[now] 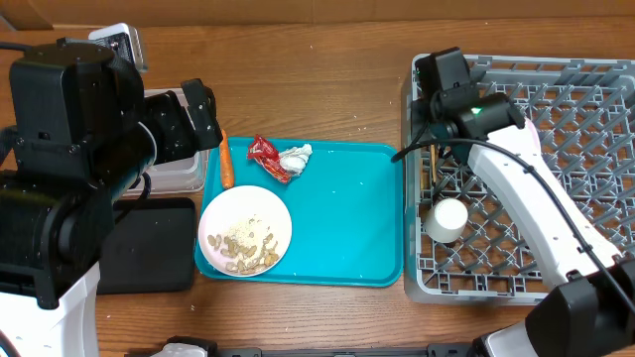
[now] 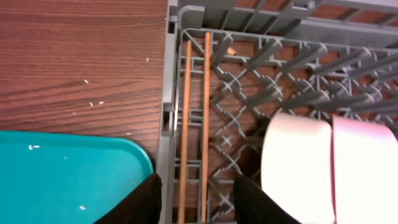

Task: Sort waste into correct bins and load items into the dishwasher
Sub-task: 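Carry the second chopstick into the rack and release it, then retract the right arm to the rack's right side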

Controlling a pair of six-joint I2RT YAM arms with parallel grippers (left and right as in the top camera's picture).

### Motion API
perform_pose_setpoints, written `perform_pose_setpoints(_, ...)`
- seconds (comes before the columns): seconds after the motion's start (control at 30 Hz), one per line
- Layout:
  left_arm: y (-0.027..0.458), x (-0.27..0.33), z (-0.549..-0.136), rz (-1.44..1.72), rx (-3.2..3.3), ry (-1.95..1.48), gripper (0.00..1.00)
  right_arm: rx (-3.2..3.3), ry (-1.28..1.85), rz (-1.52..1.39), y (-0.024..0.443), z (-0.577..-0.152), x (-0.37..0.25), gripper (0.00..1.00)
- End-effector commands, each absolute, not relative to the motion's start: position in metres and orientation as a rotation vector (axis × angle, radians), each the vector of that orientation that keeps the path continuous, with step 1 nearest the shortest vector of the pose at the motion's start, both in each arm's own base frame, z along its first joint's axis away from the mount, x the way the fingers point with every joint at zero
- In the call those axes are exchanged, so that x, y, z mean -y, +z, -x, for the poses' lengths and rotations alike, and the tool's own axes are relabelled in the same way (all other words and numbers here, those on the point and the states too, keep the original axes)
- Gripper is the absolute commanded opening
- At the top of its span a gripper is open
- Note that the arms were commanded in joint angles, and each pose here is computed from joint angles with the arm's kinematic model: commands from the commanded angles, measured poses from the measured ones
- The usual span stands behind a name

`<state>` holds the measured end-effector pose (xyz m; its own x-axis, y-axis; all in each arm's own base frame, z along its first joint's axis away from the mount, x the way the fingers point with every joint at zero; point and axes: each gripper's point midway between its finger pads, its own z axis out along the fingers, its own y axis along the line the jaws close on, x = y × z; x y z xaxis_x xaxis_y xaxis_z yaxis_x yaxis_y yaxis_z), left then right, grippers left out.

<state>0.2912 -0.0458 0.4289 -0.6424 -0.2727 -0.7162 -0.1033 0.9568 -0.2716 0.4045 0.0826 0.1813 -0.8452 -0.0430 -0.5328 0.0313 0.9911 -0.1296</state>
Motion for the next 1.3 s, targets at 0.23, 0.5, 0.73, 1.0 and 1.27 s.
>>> perform_pose_setpoints(0.23, 0.43, 0.044, -0.293, 0.284, -2.26, -0.266, 1.0, -2.358, 0.046, -0.251, 0.308, -0.33, -0.063, 0.58)
perform_pose_setpoints(0.5, 0.43, 0.044, -0.293, 0.284, -2.26, -0.266, 1.0, -2.189, 0.168, -0.408, 0.363, -0.253, -0.032, 1.0)
perform_pose_setpoints(0.73, 0.433, 0.052, -0.294, 0.331, -2.247, -0.352, 1.0, -2.105, 0.21, -0.408, 0.382, -0.229, -0.024, 1.0)
perform_pose_setpoints(1.0, 0.435, 0.069, -0.291, 0.389, -2.254, -0.514, 1.0, -2.139, 0.194, -0.408, 0.375, -0.227, -0.024, 1.0)
perform_pose_setpoints(1.27, 0.401, 0.071, -0.306, 0.318, -2.388, -0.403, 0.89, -2.139, 0.194, -0.408, 0.375, -0.227, -0.024, 1.0)
